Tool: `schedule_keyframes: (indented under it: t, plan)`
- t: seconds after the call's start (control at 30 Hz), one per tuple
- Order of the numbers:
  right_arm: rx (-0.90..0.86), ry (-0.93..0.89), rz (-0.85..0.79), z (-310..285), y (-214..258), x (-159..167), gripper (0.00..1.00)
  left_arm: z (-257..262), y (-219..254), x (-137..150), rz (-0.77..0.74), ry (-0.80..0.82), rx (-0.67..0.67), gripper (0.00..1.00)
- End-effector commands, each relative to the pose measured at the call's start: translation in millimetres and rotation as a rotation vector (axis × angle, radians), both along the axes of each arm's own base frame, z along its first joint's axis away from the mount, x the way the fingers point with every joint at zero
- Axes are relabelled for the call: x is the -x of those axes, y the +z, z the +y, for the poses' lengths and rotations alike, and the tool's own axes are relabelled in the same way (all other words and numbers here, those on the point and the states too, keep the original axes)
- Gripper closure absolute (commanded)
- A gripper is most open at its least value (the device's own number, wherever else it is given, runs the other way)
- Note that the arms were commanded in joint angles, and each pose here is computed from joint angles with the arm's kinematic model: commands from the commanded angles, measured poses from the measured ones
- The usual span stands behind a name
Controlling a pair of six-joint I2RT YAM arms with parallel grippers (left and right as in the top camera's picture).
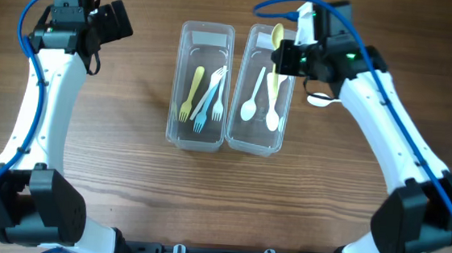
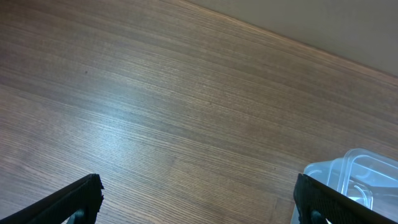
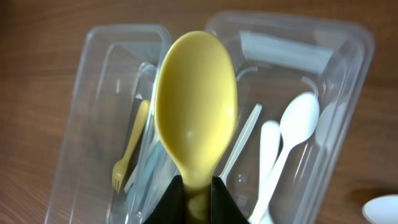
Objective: Pack container
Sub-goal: 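Carry the yellow spoon into the right container and release, then move the right gripper to the last white spoon and grasp it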
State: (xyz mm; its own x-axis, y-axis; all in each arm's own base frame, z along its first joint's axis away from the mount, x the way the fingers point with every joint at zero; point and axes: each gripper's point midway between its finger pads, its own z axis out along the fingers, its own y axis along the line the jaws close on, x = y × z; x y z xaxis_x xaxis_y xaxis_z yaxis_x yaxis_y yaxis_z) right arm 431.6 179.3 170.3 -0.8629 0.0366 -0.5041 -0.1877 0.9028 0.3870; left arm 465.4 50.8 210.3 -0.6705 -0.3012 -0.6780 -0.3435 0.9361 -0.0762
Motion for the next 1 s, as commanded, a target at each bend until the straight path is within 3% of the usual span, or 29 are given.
schedule_keyframes:
  t: [0.0, 0.03, 0.07, 0.23, 0.43, 0.57, 0.7, 0.83, 0.97]
  plan:
    - [0.023, -0.048, 0.039, -0.6, -18.8, -4.1, 0.57, 2.6, 12.7, -1.0, -0.034, 0.019, 0.005, 0.00]
    - [0.024, -0.047, 0.039, -0.7, -19.1, -4.5, 0.38, 2.6, 12.7, -1.0, -0.034, 0.019, 0.005, 0.00]
    - [0.027, -0.046, 0.038, -0.7, -20.5, -5.3, 0.33, 2.6, 12.7, -1.0, -0.034, 0.019, 0.005, 0.00]
    - [0.187, 0.104, -0.139, -16.2, -2.3, -21.5, 0.28, 2.6, 12.7, -1.0, -0.034, 0.019, 0.005, 0.00]
    - [0.428, 0.115, -0.207, -104.6, 36.5, -22.0, 0.12, 2.6, 12.7, -1.0, -0.034, 0.019, 0.005, 0.00]
    - [0.628, 0.338, -0.175, -168.4, 26.4, -1.9, 0.11, 2.6, 12.7, -1.0, -0.034, 0.019, 0.005, 0.00]
    - [0.660, 0.572, -0.204, -175.6, 11.2, 9.3, 0.11, 2.6, 12.7, -1.0, -0.034, 0.019, 0.005, 0.00]
    - [0.704, 0.671, -0.203, -182.4, -3.1, 9.1, 0.10, 2.6, 12.7, -1.0, -0.034, 0.019, 0.005, 0.00]
    - [0.740, 0.637, -0.150, -205.2, -27.3, -3.4, 0.09, 2.6, 12.7, -1.0, -0.034, 0.019, 0.005, 0.00]
